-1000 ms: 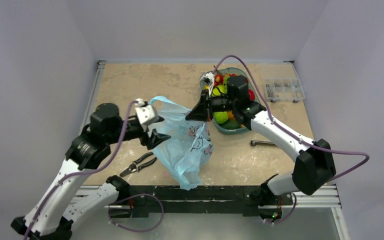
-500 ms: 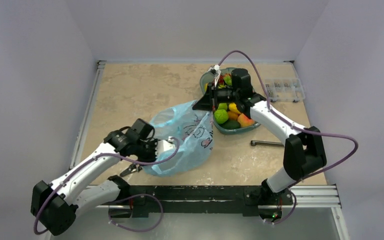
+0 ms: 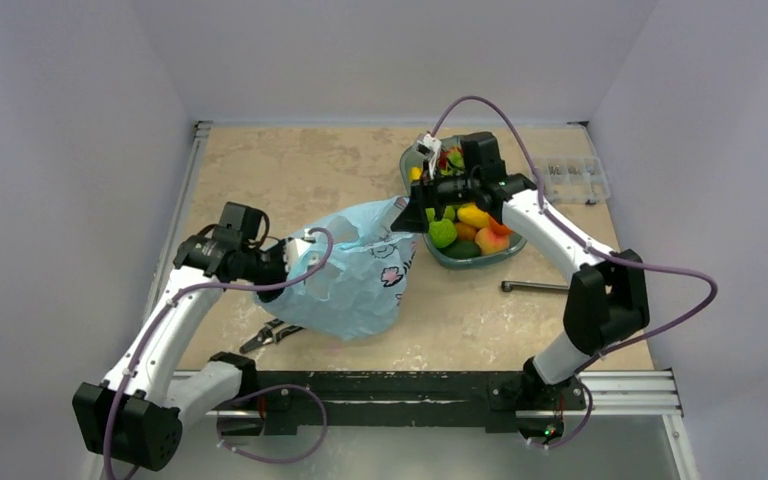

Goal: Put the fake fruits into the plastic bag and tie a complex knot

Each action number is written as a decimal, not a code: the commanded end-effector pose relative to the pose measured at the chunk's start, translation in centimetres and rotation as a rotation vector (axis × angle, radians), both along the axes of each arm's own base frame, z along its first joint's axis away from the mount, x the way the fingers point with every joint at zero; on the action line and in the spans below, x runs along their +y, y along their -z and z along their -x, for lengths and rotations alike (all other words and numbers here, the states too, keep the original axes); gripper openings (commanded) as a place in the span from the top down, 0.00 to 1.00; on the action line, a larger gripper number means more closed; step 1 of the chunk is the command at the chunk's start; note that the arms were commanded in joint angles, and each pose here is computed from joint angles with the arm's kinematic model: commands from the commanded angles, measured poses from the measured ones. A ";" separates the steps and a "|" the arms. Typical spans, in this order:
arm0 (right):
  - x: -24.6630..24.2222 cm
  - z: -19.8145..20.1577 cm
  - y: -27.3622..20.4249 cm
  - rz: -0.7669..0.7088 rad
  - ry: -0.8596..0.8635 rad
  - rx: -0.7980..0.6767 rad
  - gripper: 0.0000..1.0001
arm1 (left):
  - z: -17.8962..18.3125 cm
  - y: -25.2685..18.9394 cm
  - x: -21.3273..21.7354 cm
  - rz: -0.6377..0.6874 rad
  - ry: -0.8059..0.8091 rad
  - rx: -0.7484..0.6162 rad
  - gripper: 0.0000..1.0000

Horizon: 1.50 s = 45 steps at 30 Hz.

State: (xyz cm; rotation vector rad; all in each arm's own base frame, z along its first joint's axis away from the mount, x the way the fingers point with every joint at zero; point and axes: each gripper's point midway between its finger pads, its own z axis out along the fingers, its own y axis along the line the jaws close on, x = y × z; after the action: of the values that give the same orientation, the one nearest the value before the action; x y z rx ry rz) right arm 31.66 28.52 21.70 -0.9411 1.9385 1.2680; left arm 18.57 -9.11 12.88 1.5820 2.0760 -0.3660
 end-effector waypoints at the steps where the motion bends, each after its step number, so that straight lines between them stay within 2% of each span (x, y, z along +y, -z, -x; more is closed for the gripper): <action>1: 0.1 1.0 -3.6 0.069 -0.046 -0.302 0.14 | -2.3 -6.6 -4.5 0.261 0.089 -0.144 0.53; 2: 0.1 0.4 -4.2 0.073 -0.037 -0.342 0.05 | -2.4 -7.3 -5.1 0.287 0.126 -0.162 0.53; 3: 0.0 -0.3 -4.5 0.092 -0.033 -0.387 0.02 | -2.4 -7.9 -5.5 0.302 0.170 -0.184 0.53; 8: 1.3 -2.2 -4.7 0.178 -0.166 -0.566 0.01 | -3.0 -8.9 -6.4 0.308 0.275 -0.203 0.53; 11: 3.3 -1.6 -4.5 0.183 -0.261 -0.651 0.01 | -3.5 -9.2 -6.9 0.280 0.315 -0.221 0.54; 14: 5.1 -0.5 -3.6 0.144 -0.341 -0.644 0.01 | -3.8 -9.4 -7.4 0.252 0.354 -0.277 0.54; 22: 8.3 1.7 1.0 0.112 -0.498 -0.460 0.01 | -3.3 -8.7 -8.6 0.185 0.435 -0.351 0.53; 23: 8.6 1.6 1.7 0.121 -0.480 -0.448 0.09 | -3.5 -8.9 -8.6 0.174 0.430 -0.384 0.53; 24: 8.9 1.3 1.9 0.119 -0.460 -0.444 0.28 | -4.5 -9.1 -8.7 0.165 0.383 -0.421 0.52; 27: 9.1 0.8 0.2 0.100 -0.390 -0.434 0.87 | -8.5 -11.3 -7.9 0.165 0.058 -0.447 0.42; 28: 8.9 0.8 -1.0 0.093 -0.365 -0.451 1.00 | -9.5 -11.4 -7.2 0.147 -0.057 -0.417 0.42; 30: 8.7 1.1 -3.7 0.041 -0.305 -0.477 1.00 | -10.5 -11.4 -6.0 0.109 -0.239 -0.346 0.45; 31: 8.6 1.5 -5.1 0.006 -0.262 -0.447 1.00 | -11.0 -11.3 -5.5 0.084 -0.287 -0.348 0.42; 33: 8.3 2.1 -6.8 -0.033 -0.235 -0.457 1.00 | -12.4 -11.1 -3.9 0.044 -0.391 -0.424 0.37; 35: 7.9 2.2 -7.3 -0.026 -0.184 -0.429 1.00 | -13.2 -12.0 -2.7 0.076 -0.481 -0.499 0.27; 37: 7.4 1.2 -6.5 0.009 -0.091 -0.379 1.00 | -12.6 -14.3 -3.0 0.217 -0.511 -0.459 0.21; 39: 6.7 -0.1 -5.7 0.036 0.033 -0.327 1.00 | -11.7 -18.1 -3.7 0.393 -0.532 -0.379 0.20; 41: 6.3 -0.9 -6.2 -0.013 0.171 -0.249 1.00 | -10.3 -21.7 -4.6 0.512 -0.515 -0.320 0.19; 45: 5.3 -2.0 -6.7 -0.059 0.364 -0.134 1.00 | -6.8 -25.6 -7.7 0.645 -0.385 -0.228 0.26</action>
State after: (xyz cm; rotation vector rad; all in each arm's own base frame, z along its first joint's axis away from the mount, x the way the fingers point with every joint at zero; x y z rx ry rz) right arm 30.90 34.72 26.91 -0.9857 1.7556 1.0208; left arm 30.23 -12.62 32.95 0.7836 1.8927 -0.2696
